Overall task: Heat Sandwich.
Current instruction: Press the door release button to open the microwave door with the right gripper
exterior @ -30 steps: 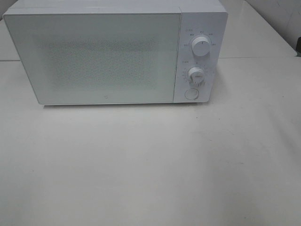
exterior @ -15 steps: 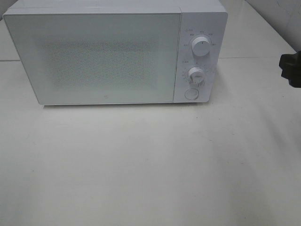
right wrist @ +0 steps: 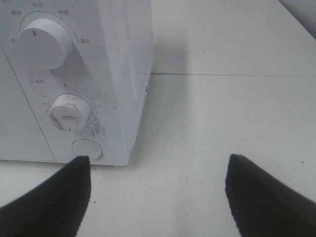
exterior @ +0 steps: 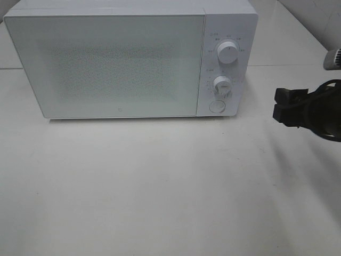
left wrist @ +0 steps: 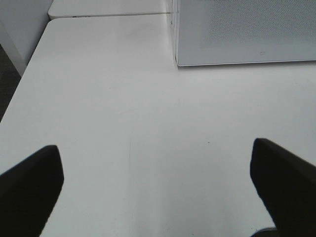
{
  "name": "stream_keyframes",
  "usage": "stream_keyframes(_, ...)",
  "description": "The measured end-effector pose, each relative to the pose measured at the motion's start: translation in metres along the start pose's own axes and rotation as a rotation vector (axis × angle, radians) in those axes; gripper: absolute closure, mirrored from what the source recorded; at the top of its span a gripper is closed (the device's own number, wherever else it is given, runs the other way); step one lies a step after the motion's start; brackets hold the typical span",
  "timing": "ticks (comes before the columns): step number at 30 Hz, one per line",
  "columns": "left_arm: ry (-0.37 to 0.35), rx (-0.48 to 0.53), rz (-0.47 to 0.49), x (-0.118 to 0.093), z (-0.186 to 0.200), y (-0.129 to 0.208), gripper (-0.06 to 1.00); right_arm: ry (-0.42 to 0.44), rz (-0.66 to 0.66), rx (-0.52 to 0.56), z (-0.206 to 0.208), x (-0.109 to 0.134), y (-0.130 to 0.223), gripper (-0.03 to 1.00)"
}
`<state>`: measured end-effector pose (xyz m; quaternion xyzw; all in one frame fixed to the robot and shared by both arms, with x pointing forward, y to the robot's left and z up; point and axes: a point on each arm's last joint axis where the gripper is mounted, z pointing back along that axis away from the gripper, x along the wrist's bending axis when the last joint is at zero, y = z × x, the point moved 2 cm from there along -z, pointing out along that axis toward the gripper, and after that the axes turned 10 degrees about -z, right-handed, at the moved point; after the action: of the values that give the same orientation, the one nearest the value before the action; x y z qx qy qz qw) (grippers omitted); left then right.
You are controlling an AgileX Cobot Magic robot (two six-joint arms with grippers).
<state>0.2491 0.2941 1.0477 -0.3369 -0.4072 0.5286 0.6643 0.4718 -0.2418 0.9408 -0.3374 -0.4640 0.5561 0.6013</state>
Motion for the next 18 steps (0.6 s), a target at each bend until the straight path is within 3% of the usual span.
stream_keyframes(18,0.000,0.000,0.000,0.000,0.000,0.000,-0.03,0.029,0.034,0.083,-0.016,0.047,0.052,0.23)
